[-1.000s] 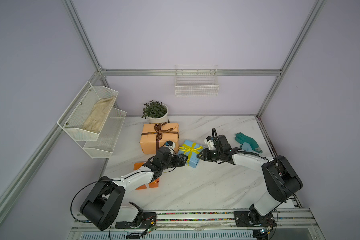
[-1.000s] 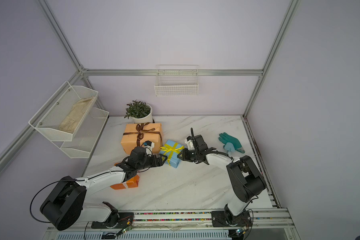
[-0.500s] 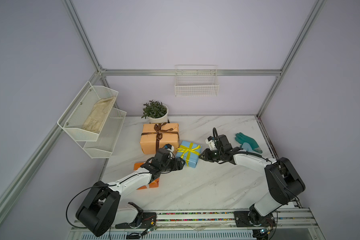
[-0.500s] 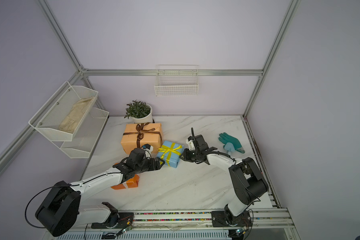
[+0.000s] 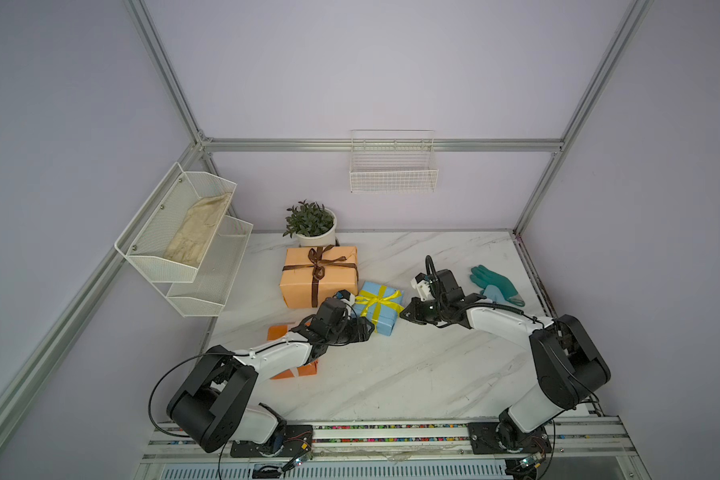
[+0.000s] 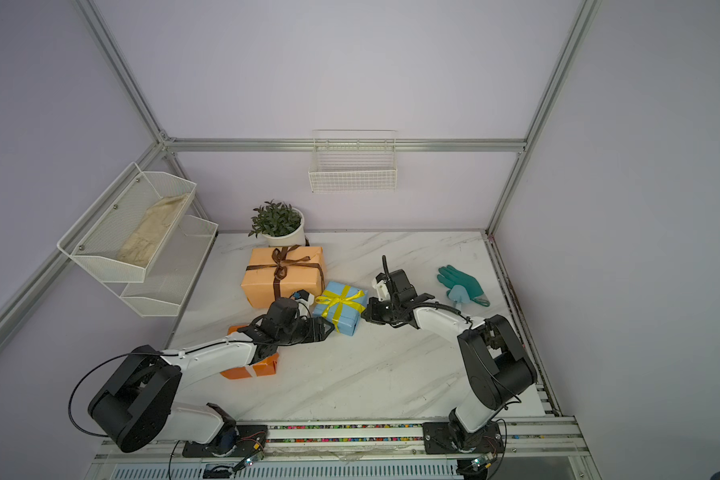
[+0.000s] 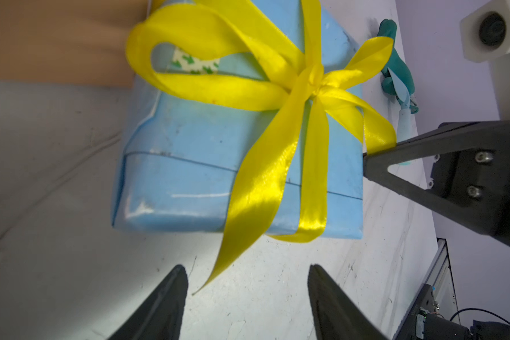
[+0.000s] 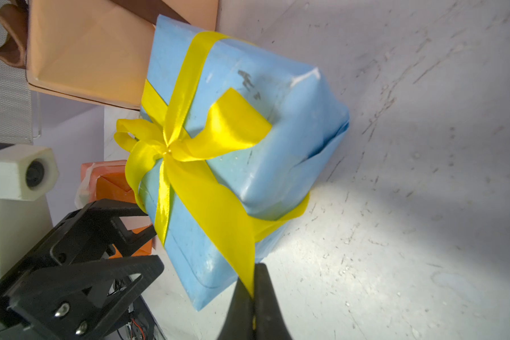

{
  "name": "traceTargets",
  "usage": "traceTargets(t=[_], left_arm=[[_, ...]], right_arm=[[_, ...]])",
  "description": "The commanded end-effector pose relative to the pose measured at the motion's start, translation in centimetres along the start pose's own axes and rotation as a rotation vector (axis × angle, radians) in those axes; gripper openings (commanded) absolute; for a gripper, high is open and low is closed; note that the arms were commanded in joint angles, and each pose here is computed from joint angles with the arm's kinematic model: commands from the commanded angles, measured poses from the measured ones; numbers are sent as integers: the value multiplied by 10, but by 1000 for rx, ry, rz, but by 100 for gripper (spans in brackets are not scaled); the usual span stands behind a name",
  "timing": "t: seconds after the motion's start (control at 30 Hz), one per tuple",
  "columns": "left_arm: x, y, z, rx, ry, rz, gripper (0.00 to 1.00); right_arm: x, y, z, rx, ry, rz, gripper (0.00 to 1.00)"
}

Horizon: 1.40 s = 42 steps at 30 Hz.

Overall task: Untie the ribbon bows on the gift boxes
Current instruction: Untie the ribbon from the gift box.

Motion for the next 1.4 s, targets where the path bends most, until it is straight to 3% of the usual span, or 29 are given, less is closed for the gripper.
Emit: traceTargets(t=[0.0, 0.2, 0.27, 0.33, 0.47, 0.9, 1.13, 1.37], left_arm=[[-4, -4, 16, -63, -42, 0, 62], [-3, -10, 19, -62, -61, 4, 40], [-3, -9, 19, -62, -64, 8, 22], [-3, -7, 19, -69, -65, 16, 11], [-5, 1, 21, -80, -70, 19, 0], [40, 33, 13, -111, 133, 245, 0], [75, 56, 7, -161, 285, 371, 0], [91, 75, 11, -231, 335, 442, 0]], right_arm=[[10, 2, 2, -3, 19, 32, 0], [8, 3, 1, -10, 15, 30, 0], [7, 4, 1, -14, 13, 19, 0], [5, 5, -1, -13, 8, 7, 0], [4, 8, -2, -28, -6, -10, 0], [-34, 34, 9, -203, -157, -182, 0], [-64, 70, 19, -332, -275, -236, 0], [-79, 100, 22, -437, -305, -309, 0]])
Point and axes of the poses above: each gripper's point midway between its finger pads, its own y axis back along the fingers, its own x axis along the line the jaws close on, z = x × y, the point moved 8 cm from there along y, back along the fingers, and after that the axes turned 15 degrees about -y, right-handed, at the moved point
